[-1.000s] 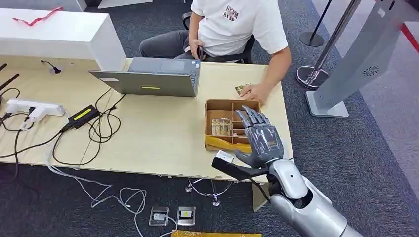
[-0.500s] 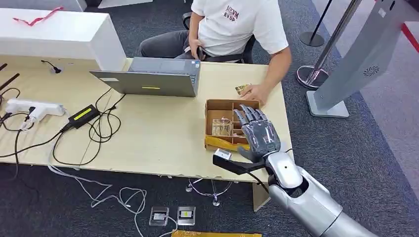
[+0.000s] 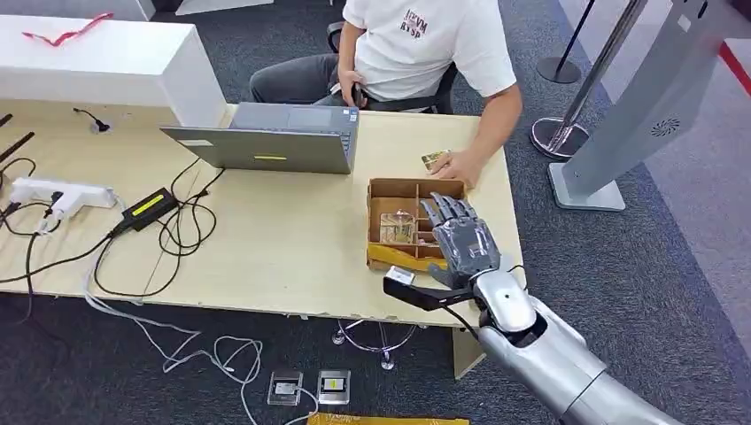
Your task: Pass the card to the sensor for recognition and then transmit it.
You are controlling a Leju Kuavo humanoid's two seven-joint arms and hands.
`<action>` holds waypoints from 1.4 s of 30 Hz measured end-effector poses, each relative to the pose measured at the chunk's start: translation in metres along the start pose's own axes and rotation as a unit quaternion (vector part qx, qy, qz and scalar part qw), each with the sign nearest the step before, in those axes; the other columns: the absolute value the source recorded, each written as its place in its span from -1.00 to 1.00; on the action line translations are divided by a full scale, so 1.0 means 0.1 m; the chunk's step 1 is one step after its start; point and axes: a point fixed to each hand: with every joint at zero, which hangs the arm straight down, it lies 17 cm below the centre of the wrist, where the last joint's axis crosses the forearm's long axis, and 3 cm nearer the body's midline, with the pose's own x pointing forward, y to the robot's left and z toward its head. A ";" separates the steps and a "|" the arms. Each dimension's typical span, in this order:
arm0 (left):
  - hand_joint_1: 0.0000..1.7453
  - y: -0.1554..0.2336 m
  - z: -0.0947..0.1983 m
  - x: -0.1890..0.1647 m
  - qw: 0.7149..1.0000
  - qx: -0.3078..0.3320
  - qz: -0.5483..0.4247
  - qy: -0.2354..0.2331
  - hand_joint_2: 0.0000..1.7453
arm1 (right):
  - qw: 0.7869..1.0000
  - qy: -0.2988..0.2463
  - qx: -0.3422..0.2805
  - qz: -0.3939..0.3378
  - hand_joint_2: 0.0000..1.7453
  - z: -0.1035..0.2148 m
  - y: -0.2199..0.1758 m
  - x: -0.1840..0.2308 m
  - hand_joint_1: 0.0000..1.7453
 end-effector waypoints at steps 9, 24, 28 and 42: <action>-1.00 0.00 0.00 0.00 1.000 0.001 -0.001 0.000 1.00 | 1.000 0.013 0.010 0.008 1.00 -0.01 0.07 -0.10 -1.00; -1.00 -0.02 0.03 0.04 1.000 0.003 -0.013 -0.009 1.00 | 0.999 0.022 0.030 0.011 1.00 -0.02 0.17 -0.13 -1.00; -1.00 -0.03 0.04 0.06 1.000 0.004 -0.017 -0.014 1.00 | 0.999 0.023 0.035 0.010 1.00 -0.03 0.19 -0.14 -1.00; -1.00 -0.03 0.06 0.07 1.000 0.008 -0.016 -0.013 1.00 | 0.999 0.029 0.042 -0.001 1.00 -0.09 0.21 -0.16 -1.00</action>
